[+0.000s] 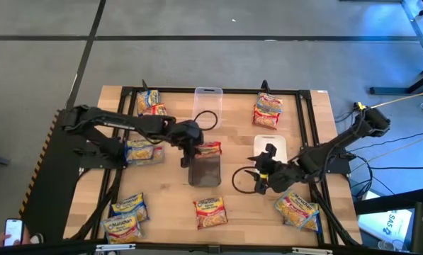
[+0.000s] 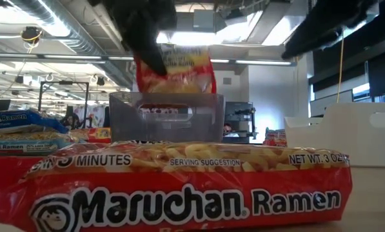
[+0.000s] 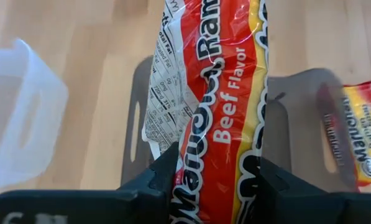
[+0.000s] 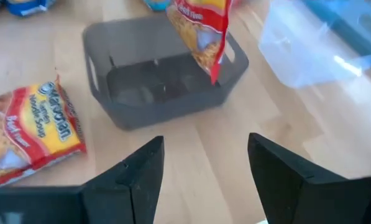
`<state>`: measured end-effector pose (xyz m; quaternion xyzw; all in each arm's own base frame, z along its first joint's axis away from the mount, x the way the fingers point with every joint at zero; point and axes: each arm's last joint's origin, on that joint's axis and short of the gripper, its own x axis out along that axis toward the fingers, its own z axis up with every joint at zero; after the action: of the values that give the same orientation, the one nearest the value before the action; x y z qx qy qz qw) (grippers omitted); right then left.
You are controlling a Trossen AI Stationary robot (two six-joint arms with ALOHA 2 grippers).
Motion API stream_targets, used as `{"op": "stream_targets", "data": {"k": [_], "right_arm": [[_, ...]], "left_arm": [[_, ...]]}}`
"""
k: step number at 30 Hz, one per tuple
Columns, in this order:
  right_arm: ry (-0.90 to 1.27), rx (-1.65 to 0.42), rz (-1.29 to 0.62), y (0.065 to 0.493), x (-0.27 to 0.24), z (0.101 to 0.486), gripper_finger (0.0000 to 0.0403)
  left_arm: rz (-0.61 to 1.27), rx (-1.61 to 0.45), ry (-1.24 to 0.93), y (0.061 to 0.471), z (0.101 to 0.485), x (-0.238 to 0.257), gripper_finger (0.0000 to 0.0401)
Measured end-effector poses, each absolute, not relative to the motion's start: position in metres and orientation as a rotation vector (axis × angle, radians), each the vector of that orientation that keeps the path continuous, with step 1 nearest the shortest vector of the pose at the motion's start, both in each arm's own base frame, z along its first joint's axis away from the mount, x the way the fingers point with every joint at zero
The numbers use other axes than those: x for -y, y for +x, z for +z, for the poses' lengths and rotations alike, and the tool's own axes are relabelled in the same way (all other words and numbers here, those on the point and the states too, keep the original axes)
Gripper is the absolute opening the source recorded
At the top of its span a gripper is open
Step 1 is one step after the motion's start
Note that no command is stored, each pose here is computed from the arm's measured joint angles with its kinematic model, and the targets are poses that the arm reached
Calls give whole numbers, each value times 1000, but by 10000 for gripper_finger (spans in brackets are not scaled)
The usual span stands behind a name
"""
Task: Sort Maruchan noodles
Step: Put the red noodle pack into the gray bin
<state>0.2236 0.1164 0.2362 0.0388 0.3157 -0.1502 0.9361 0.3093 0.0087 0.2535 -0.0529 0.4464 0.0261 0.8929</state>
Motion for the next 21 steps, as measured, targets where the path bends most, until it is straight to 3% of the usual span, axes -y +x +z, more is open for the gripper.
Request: {"op": "stream_targets", "data": {"k": [21], "right_arm": [[132,-659,-342,219,-113,220,206]], "left_arm": [[100,-1116,-101,329,199,-30,110]]}}
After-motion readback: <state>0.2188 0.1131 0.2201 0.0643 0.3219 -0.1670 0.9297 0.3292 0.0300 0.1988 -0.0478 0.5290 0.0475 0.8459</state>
